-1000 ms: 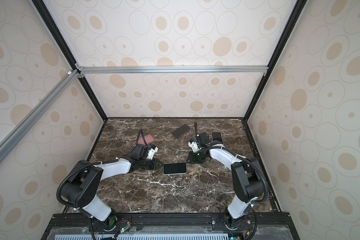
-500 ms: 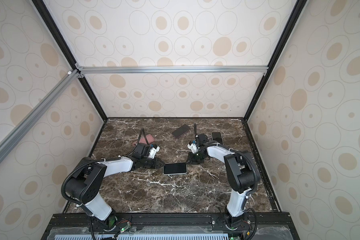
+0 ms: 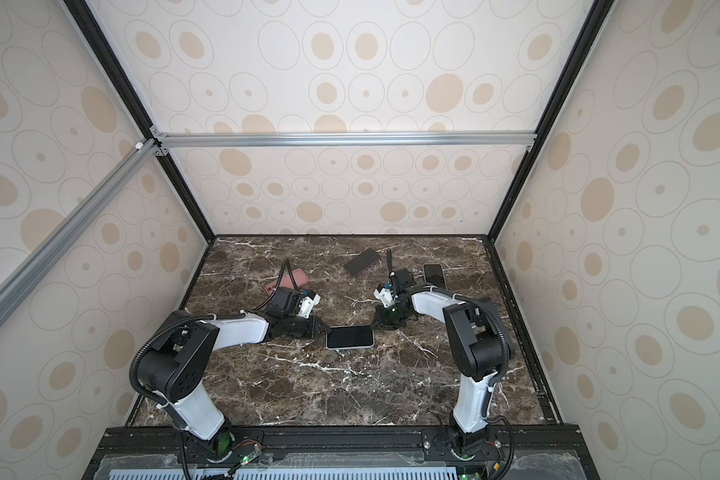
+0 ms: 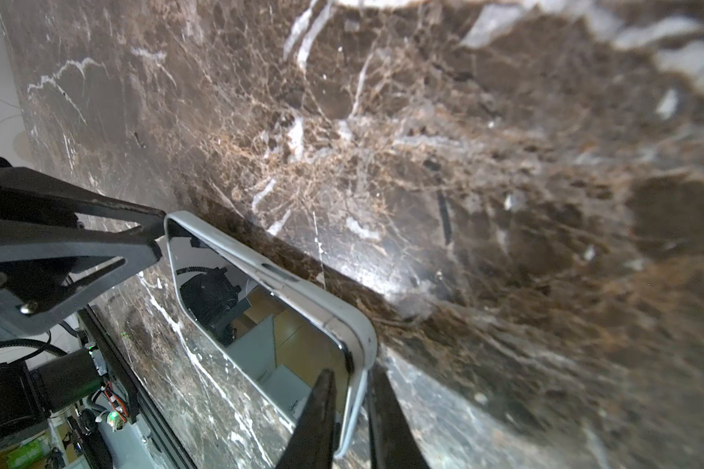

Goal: Put the phone into the phone case
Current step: 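Hold the cased phone with both grippers and adjust its seating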

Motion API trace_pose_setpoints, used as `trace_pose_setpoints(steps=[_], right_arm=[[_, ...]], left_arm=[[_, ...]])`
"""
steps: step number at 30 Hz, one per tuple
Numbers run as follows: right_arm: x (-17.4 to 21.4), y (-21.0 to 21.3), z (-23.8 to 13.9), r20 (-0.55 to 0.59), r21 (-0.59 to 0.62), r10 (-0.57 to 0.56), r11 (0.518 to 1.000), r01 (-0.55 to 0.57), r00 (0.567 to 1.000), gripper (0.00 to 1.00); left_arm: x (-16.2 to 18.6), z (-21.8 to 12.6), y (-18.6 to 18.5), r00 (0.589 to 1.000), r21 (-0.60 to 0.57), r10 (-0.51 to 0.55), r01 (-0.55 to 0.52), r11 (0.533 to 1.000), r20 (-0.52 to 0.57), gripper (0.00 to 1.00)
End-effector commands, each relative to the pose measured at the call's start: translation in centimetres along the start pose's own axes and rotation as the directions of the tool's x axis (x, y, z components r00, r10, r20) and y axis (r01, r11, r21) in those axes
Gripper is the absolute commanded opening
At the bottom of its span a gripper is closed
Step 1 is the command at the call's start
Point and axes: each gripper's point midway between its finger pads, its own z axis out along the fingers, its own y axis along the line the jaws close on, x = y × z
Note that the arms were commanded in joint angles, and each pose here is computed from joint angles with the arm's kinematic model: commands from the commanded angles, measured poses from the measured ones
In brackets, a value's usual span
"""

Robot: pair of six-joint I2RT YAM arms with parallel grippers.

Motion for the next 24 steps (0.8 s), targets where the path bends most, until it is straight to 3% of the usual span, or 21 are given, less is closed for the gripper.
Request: trace_pose_setpoints(steps=[1, 17, 24], right_arm=[[0.3, -0.2, 0.4, -0.017, -0.008, 0.012, 1.000, -0.012, 1.000, 0.17], [1.0, -0.2, 1.7, -0.055, -0.014, 0.019, 1.000, -0.019, 0.998, 0.16], [1.7, -0.8, 2.6, -0.098, 0.073, -0.008, 0.997, 0.015, 0.995, 0.14]], left_arm=[[-0.2, 0.2, -0.1, 1.000, 0.022, -0.010, 0.010, 1.000, 0.005, 0.24], [0.3, 0.6, 0.3, 1.000, 0.019, -0.021, 0.021, 1.000, -0.014, 0.22], [0.2, 0.8, 0.3, 1.000, 0.023, -0.023, 0.023, 0.999, -0.017, 0.20]])
